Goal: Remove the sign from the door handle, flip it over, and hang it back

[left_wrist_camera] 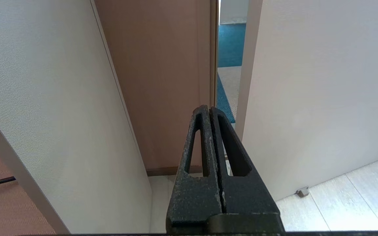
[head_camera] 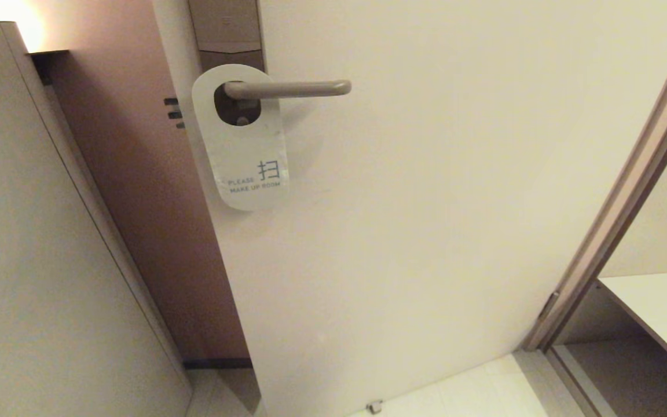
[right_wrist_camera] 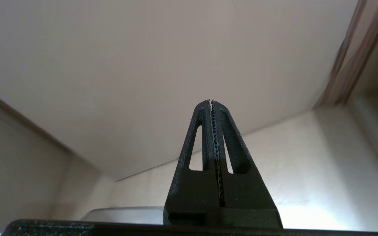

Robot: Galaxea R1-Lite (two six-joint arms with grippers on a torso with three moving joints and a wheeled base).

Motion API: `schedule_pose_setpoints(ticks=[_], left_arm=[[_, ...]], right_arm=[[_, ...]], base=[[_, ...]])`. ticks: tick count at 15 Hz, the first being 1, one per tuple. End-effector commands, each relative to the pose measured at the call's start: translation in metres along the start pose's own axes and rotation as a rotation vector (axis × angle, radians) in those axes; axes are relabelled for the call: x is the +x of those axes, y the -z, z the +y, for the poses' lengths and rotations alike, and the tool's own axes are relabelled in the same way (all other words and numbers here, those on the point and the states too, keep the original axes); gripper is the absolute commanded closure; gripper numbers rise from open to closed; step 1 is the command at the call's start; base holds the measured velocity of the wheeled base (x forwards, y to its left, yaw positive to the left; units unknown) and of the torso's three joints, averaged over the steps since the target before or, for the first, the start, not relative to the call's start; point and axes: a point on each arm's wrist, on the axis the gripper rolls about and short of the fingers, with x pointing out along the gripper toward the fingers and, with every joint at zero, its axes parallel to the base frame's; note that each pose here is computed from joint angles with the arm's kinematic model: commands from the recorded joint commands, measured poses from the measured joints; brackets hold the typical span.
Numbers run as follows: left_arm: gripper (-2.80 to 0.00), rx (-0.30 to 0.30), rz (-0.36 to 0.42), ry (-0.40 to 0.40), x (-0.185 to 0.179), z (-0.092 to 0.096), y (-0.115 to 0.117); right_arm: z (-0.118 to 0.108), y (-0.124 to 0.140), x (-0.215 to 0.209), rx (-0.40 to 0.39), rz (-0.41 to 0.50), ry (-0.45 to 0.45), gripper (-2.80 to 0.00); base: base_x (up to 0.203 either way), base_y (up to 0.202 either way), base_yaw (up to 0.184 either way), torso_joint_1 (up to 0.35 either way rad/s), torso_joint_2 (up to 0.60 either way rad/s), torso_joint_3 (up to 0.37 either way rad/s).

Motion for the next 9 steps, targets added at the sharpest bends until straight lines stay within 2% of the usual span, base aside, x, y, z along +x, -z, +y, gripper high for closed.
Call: schedule_pose_setpoints(ticks=[1, 5, 6, 9], left_arm=[[0.0, 0.0, 0.0, -0.002, 0.0, 0.0, 0.0], [0.0, 0.0, 0.0, 0.0, 0.0, 0.0, 0.0], [0.0, 0.0, 0.0, 0.0, 0.0, 0.0, 0.0], [0.0, 0.0, 0.0, 0.0, 0.0, 0.0, 0.0]], right_arm=[[0.0, 0.001, -0.004, -0.036, -0.061, -0.002, 0.0], [0.0, 0.005, -0.017, -0.1, -0.23, -0.028, 0.0], [0.0, 0.006, -0.019, -0.141, -0.253, -0.024, 0.0], [-0.002, 0.007, -0.018, -0.267, -0.249, 0.045, 0.0]], base=[[0.0, 0.0, 0.0, 0.0, 0.0, 0.0], [0.0, 0.0, 0.0, 0.0, 0.0, 0.0], [0.0, 0.0, 0.0, 0.0, 0.0, 0.0], [0.0, 0.0, 0.0, 0.0, 0.0, 0.0]])
